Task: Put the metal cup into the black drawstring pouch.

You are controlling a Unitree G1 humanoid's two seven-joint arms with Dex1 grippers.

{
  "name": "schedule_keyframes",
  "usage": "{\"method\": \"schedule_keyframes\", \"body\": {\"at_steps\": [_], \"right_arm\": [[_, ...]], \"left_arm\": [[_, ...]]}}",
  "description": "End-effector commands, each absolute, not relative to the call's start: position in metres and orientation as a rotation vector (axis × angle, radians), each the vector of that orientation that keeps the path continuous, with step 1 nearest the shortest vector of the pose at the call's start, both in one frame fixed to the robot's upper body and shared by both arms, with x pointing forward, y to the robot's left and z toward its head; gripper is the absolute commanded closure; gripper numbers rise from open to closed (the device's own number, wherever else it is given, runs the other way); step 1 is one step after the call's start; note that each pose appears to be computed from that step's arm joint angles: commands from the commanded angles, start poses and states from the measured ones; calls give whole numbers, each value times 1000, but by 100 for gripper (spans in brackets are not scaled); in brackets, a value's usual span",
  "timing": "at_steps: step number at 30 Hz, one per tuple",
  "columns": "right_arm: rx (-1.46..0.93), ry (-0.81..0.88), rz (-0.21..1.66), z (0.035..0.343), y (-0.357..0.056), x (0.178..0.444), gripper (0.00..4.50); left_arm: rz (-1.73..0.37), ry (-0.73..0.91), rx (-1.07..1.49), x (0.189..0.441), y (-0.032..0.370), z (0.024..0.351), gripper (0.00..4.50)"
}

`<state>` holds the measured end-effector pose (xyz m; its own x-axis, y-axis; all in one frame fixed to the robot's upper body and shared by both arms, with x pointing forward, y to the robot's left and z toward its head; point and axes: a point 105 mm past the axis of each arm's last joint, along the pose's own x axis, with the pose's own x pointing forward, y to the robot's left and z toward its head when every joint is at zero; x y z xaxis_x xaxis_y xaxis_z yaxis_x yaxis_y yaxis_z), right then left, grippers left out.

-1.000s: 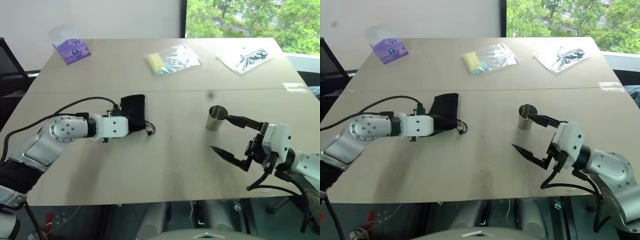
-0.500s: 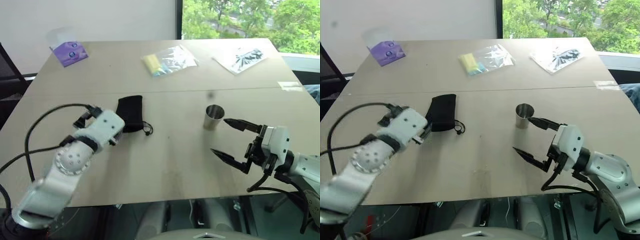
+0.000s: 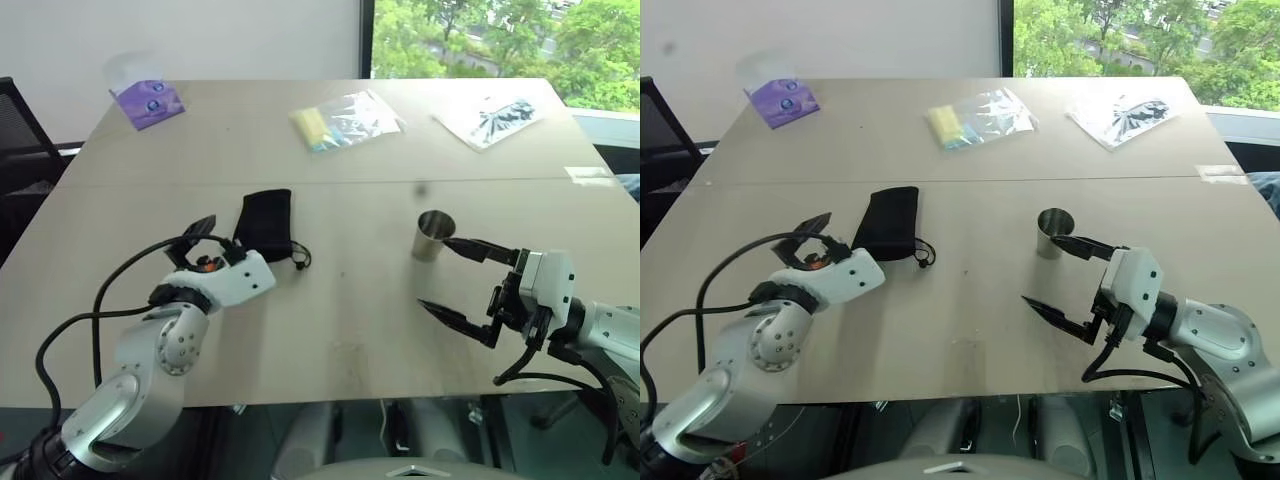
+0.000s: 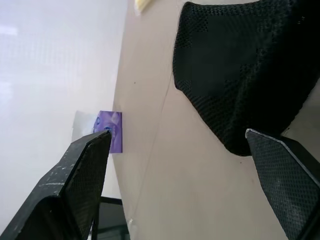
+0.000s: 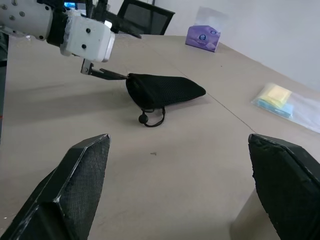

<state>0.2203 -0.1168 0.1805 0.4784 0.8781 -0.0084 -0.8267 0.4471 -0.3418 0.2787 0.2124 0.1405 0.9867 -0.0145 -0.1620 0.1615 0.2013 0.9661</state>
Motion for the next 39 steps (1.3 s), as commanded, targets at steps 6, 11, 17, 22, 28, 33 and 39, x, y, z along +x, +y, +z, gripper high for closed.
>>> {"method": "schedule_keyframes", "body": {"at_steps": [6, 11, 17, 22, 28, 33, 39], "right_arm": [[-350, -225, 1051, 191, -117, 215, 0], [-351, -225, 1041, 191, -116, 215, 0], [-354, -224, 1031, 190, -117, 214, 0], [-374, -234, 1005, 190, -115, 217, 0], [-457, -186, 902, 187, -121, 232, 0], [-536, -92, 919, 196, -121, 247, 0], [-690, 69, 892, 218, -125, 275, 0]], "left_arm": [[-133, 52, 1433, 297, 205, 149, 5], [-145, 30, 1434, 307, 199, 151, 5], [-241, 39, 1430, 318, 187, 139, 140], [-251, 56, 1388, 328, 184, 141, 371], [-292, 265, 1035, 339, 192, 144, 443], [-352, 360, 783, 349, 183, 154, 443], [-353, 429, 579, 357, 172, 160, 443]]}}
